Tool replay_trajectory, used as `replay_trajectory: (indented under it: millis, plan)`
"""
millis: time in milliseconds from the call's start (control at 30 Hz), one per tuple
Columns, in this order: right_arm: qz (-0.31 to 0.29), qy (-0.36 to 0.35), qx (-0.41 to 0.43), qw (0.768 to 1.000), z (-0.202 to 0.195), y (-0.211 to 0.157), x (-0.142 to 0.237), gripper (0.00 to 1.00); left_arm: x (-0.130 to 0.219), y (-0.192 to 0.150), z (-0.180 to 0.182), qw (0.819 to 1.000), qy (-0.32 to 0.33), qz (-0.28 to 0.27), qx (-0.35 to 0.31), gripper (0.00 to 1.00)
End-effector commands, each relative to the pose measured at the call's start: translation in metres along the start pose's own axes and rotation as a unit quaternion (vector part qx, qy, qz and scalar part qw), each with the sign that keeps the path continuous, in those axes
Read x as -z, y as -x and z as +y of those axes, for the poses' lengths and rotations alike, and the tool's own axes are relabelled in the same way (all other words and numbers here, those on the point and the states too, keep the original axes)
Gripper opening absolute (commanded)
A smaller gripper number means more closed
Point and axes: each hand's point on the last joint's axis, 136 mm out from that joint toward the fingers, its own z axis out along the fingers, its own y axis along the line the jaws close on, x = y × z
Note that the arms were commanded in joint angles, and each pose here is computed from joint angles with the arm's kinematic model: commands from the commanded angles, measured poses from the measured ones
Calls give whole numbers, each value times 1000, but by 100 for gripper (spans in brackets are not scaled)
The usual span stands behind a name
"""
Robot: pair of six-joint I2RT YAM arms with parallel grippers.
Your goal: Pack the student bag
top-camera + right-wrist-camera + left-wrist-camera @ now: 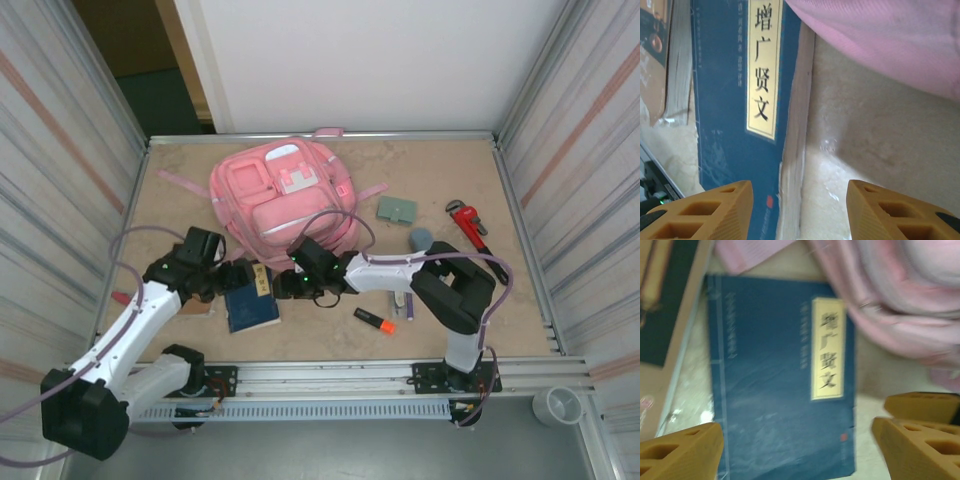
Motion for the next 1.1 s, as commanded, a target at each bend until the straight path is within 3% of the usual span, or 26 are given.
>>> replay_trajectory:
  millis: [0, 133, 400, 700, 1067]
  plan:
    - [17, 6, -24, 1000, 10, 2, -8, 51, -1, -7, 26, 997, 36, -2, 68, 81]
    - [32, 4, -32, 999, 6, 1, -16, 50, -20, -21, 37, 993, 14, 30, 115, 76]
    - [50, 13, -36, 998, 10, 4, -32, 46, -48, -41, 39, 990, -9, 65, 125, 61]
    - [70, 23, -47, 996, 11, 0, -46, 45, -70, -54, 46, 988, -11, 80, 129, 60]
    - [63, 88, -4, 994, 49, 2, -42, 38, -66, -58, 36, 987, -47, 79, 129, 56]
